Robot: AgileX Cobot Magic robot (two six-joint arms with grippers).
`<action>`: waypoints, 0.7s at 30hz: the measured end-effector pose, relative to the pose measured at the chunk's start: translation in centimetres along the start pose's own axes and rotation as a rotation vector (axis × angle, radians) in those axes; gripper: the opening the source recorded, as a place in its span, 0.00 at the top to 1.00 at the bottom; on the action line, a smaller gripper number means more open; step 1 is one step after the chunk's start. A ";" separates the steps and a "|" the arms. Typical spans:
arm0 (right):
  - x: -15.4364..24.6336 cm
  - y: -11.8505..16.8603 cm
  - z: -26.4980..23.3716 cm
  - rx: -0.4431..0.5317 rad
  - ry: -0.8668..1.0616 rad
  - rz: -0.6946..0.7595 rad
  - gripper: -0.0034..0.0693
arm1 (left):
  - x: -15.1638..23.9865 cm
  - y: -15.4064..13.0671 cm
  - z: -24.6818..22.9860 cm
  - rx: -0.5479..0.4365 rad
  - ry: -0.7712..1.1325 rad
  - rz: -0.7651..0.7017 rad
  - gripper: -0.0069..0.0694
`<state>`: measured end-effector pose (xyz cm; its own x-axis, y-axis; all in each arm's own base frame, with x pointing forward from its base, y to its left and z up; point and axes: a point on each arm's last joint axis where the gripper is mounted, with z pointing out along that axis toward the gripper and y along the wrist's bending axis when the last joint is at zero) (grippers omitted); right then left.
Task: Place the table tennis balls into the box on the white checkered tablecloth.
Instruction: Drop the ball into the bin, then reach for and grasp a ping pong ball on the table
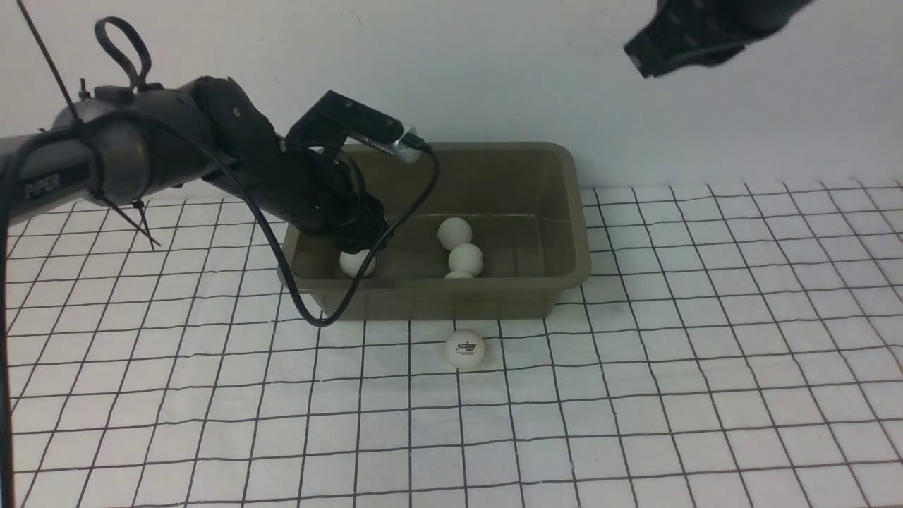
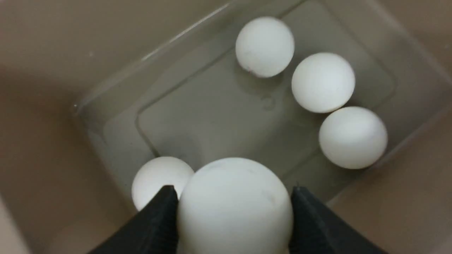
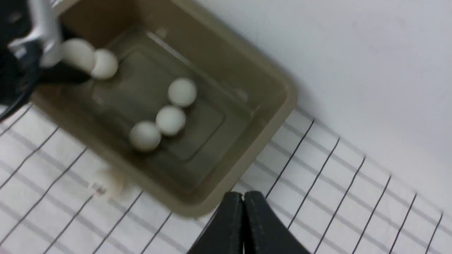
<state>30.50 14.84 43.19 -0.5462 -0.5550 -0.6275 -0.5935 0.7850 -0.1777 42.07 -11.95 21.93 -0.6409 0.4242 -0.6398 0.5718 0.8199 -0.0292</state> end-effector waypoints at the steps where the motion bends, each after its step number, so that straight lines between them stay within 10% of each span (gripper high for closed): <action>1: 0.6 0.2 -0.5 -0.008 0.004 0.003 0.97 | 0.2 0.1 0.4 0.003 0.008 -0.001 0.45; 13: 9.9 3.6 0.6 -0.114 0.055 0.069 0.97 | 0.2 0.2 1.2 0.010 0.019 0.003 0.30; 21: 13.4 6.5 5.8 -0.175 -0.065 0.150 0.97 | -2.9 -1.3 -6.5 -0.004 -0.100 0.085 0.82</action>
<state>22.78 14.11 29.27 -0.5997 -0.4127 -0.6856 -0.6054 0.7942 0.0516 39.86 -11.70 28.78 -0.5360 0.4514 -0.7134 0.6195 0.7844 0.0309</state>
